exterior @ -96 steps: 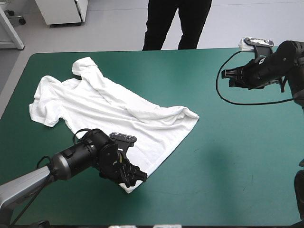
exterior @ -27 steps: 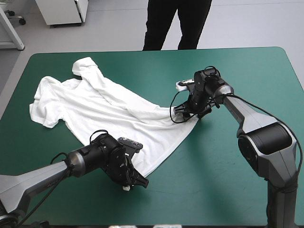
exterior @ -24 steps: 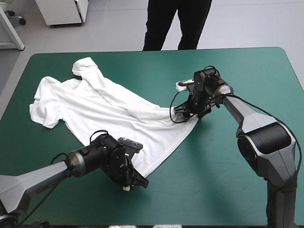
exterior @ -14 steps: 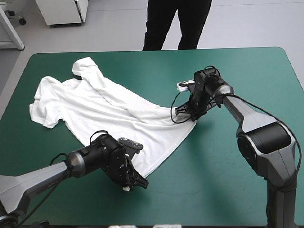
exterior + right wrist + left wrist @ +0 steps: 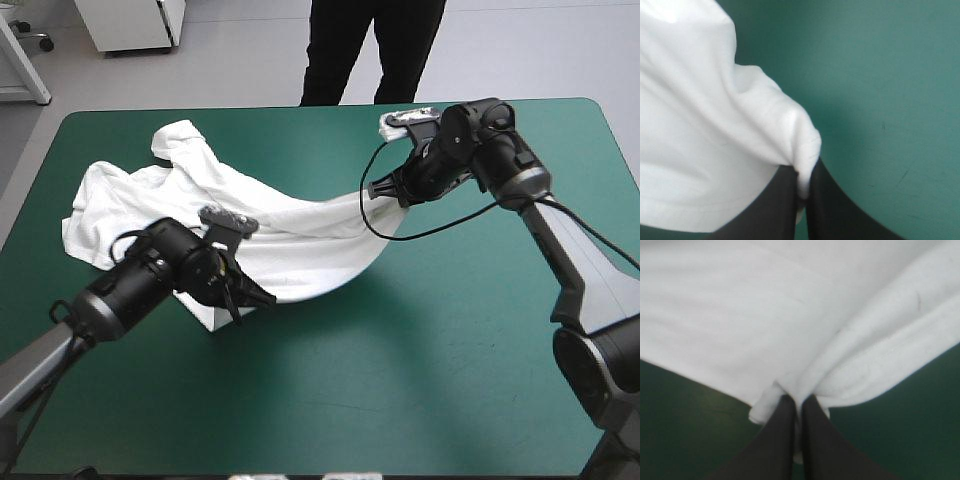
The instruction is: Fold the cloth
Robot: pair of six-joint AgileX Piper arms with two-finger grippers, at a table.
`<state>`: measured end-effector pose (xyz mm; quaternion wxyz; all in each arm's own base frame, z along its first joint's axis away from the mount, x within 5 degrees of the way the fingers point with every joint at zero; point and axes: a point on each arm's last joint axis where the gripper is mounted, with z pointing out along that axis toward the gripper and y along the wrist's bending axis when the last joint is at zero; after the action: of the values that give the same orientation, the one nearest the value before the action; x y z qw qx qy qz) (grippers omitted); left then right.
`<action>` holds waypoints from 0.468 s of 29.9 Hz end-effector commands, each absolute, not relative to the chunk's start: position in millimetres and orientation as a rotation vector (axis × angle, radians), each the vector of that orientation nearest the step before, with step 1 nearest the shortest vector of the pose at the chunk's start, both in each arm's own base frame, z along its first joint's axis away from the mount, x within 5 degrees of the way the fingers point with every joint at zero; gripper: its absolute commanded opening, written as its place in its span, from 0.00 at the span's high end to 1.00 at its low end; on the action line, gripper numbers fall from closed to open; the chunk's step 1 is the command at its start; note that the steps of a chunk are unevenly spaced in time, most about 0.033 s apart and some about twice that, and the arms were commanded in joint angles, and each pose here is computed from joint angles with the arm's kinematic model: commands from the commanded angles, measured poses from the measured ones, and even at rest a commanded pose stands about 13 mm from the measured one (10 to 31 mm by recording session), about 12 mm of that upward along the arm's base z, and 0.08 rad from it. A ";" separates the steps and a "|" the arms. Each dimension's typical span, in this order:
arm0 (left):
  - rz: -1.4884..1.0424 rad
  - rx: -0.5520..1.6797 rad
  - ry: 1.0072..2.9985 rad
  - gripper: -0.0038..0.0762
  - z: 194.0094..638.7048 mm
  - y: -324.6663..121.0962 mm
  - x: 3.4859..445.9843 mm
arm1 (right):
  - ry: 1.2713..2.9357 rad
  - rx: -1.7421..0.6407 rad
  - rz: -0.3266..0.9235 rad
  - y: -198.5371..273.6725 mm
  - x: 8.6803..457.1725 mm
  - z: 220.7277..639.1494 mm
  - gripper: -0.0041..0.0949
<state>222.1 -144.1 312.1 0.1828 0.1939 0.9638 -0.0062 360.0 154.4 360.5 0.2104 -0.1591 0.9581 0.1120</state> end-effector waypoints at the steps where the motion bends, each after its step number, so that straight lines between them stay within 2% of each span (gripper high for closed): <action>1: -0.019 0.487 2.542 0.96 377.7 -120.2 228.0 | 2.464 -0.419 0.359 139.7 323.1 433.6 0.98; 10: -0.052 0.349 2.163 0.96 503.1 -83.8 224.0 | 2.108 -0.393 0.429 118.7 265.8 531.5 0.98; 14: -0.022 0.335 1.939 0.96 548.4 -74.5 212.3 | 1.937 -0.408 0.379 106.7 243.8 567.9 0.98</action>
<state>231.9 -86.8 500.9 0.4438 0.1482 0.8838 -0.0103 276.7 122.5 522.1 0.4397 -0.1634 0.8683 0.1614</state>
